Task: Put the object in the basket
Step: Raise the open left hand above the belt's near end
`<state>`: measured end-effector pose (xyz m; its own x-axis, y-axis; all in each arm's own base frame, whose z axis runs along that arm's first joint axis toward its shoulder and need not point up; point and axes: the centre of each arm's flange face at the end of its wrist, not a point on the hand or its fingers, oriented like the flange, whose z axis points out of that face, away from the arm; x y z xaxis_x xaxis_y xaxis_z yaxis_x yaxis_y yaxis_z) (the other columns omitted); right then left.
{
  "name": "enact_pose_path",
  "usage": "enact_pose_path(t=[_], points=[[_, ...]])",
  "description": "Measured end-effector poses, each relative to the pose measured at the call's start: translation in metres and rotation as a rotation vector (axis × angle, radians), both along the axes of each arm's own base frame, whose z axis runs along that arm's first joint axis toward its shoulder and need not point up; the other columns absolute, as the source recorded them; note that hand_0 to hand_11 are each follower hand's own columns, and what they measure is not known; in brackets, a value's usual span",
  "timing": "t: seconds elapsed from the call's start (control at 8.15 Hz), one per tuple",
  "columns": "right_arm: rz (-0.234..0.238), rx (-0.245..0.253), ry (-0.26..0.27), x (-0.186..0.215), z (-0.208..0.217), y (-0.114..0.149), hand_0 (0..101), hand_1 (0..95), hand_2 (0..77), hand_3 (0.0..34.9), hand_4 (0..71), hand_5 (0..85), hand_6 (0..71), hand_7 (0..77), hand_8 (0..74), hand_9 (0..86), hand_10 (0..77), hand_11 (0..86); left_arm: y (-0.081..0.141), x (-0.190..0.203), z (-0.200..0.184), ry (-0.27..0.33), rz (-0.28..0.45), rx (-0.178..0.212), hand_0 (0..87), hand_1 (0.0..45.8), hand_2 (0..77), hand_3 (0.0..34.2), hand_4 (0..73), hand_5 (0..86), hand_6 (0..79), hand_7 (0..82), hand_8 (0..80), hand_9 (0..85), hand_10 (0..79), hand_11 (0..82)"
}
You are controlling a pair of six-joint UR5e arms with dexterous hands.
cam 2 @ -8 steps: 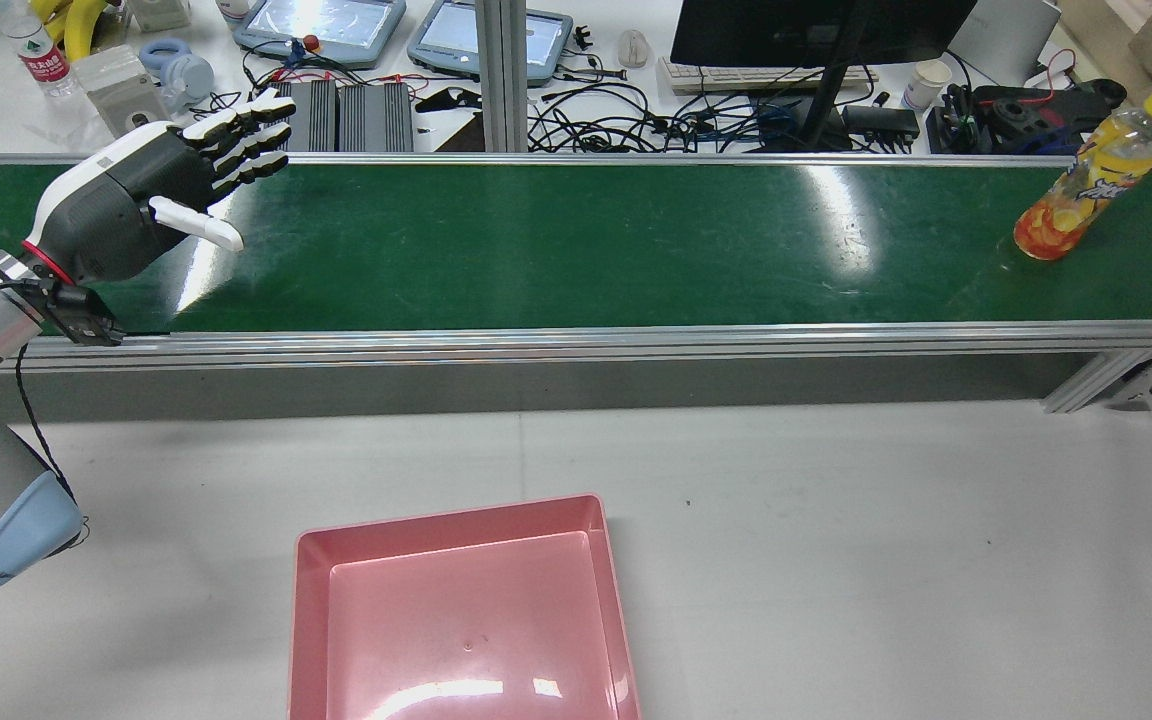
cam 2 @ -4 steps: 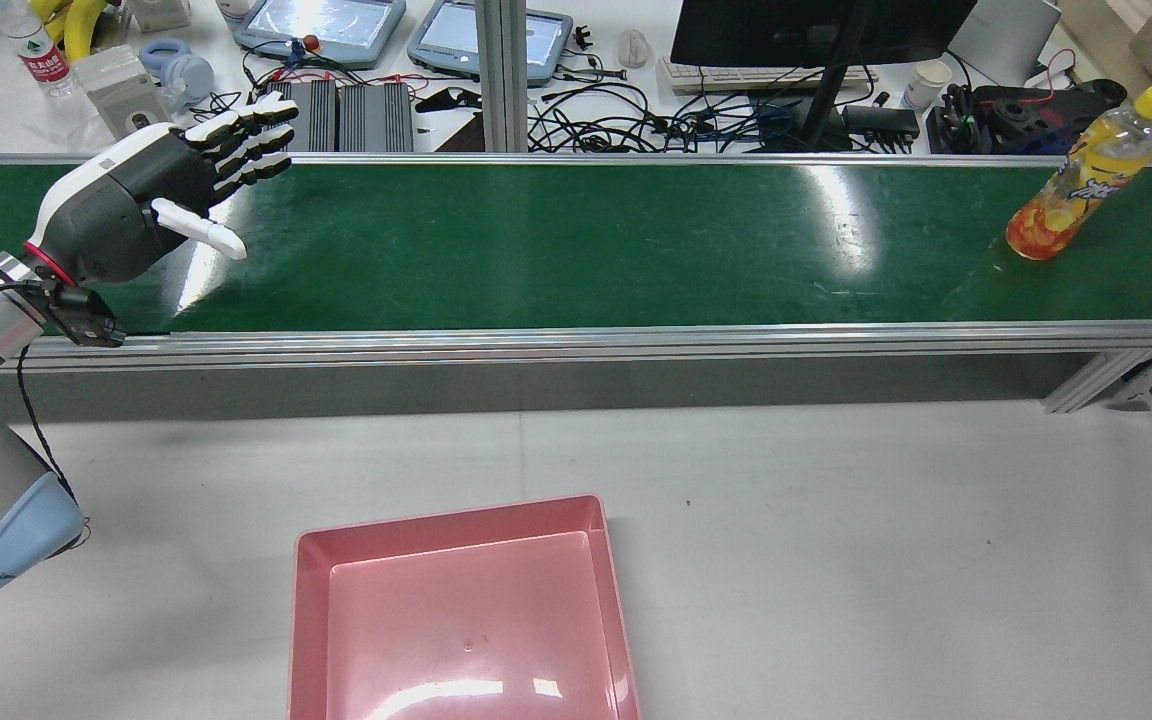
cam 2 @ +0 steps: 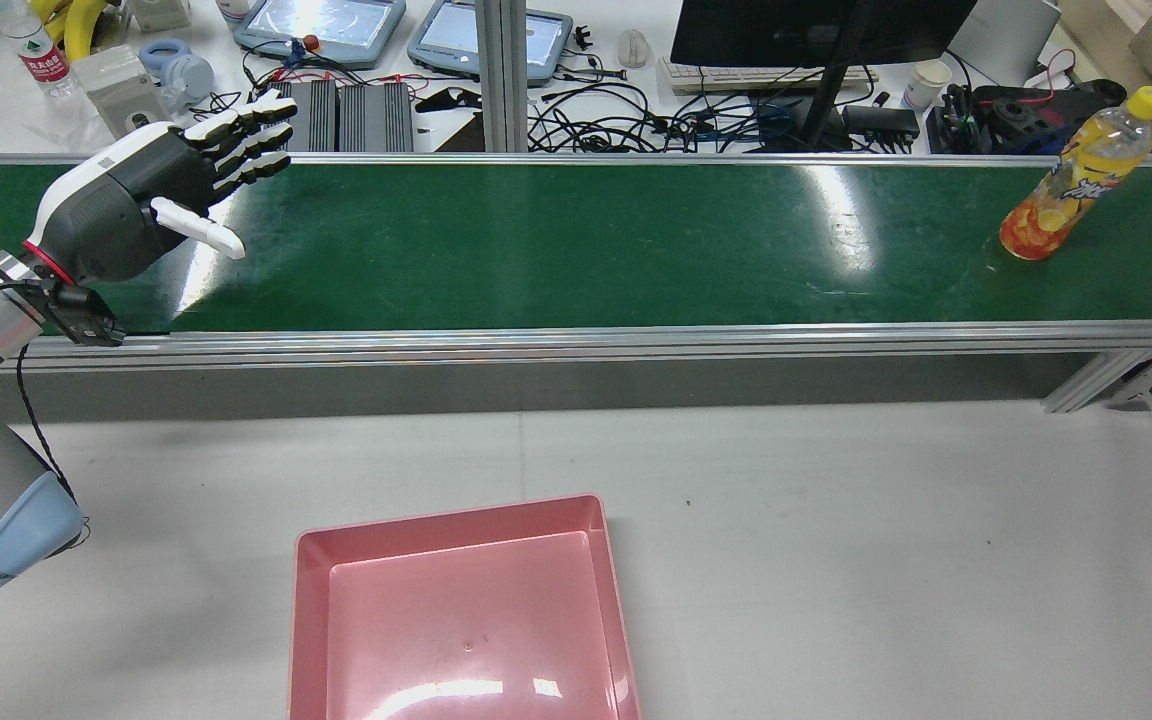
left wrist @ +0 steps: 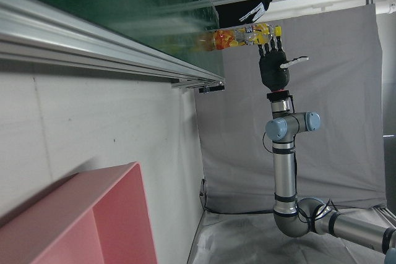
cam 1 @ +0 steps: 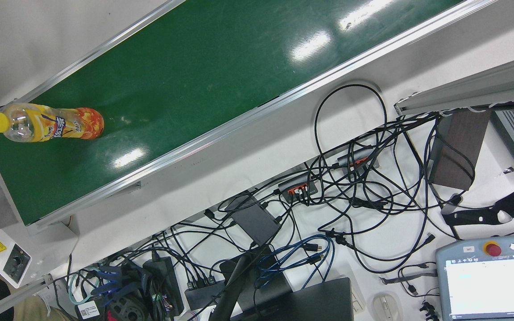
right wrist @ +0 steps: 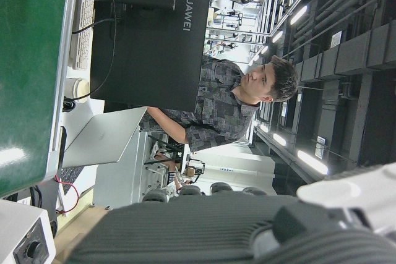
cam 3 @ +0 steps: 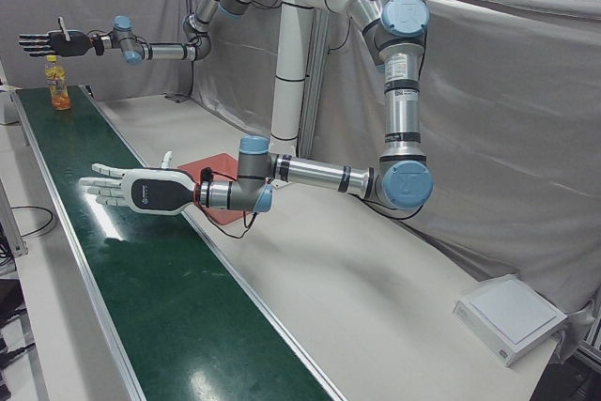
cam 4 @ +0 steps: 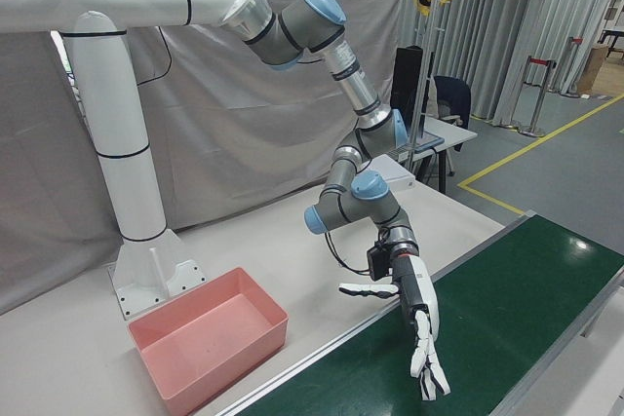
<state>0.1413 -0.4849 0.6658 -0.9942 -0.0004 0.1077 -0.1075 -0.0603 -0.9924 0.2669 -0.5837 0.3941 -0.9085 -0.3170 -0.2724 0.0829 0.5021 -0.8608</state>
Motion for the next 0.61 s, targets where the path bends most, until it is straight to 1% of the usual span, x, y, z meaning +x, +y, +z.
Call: enact_pose_path(t=[0.25, 0.49, 0.61], points=[[0.0, -0.001, 0.0, 0.0, 0.0003, 0.0, 0, 0.0, 0.5, 0.0, 0.0, 0.0, 0.0, 0.5, 0.0, 0.0, 0.0, 0.0, -0.0006, -0.0007, -0.0018, 0.003, -0.001, 0.001, 56.3, 11.4, 0.0, 2.7, 12.0, 14.7, 1.1, 0.5, 6.0, 7.1, 6.0, 10.9], [0.0, -0.001, 0.0, 0.0, 0.0005, 0.0, 0, 0.0, 0.5, 0.0, 0.0, 0.0, 0.0, 0.5, 0.0, 0.0, 0.0, 0.0, -0.0008, -0.0041, -0.0063, 0.014, -0.001, 0.006, 56.3, 11.4, 0.0, 3.5, 12.0, 14.7, 1.1, 0.5, 6.0, 7.1, 6.0, 10.9], [0.0, -0.001, 0.0, 0.0, 0.0005, 0.0, 0, 0.0, 0.5, 0.0, 0.0, 0.0, 0.0, 0.5, 0.0, 0.0, 0.0, 0.0, 0.0002, -0.0026, -0.0083, 0.015, 0.0, 0.01, 56.3, 11.4, 0.0, 3.3, 12.0, 14.7, 1.1, 0.5, 6.0, 6.0, 6.0, 10.9]])
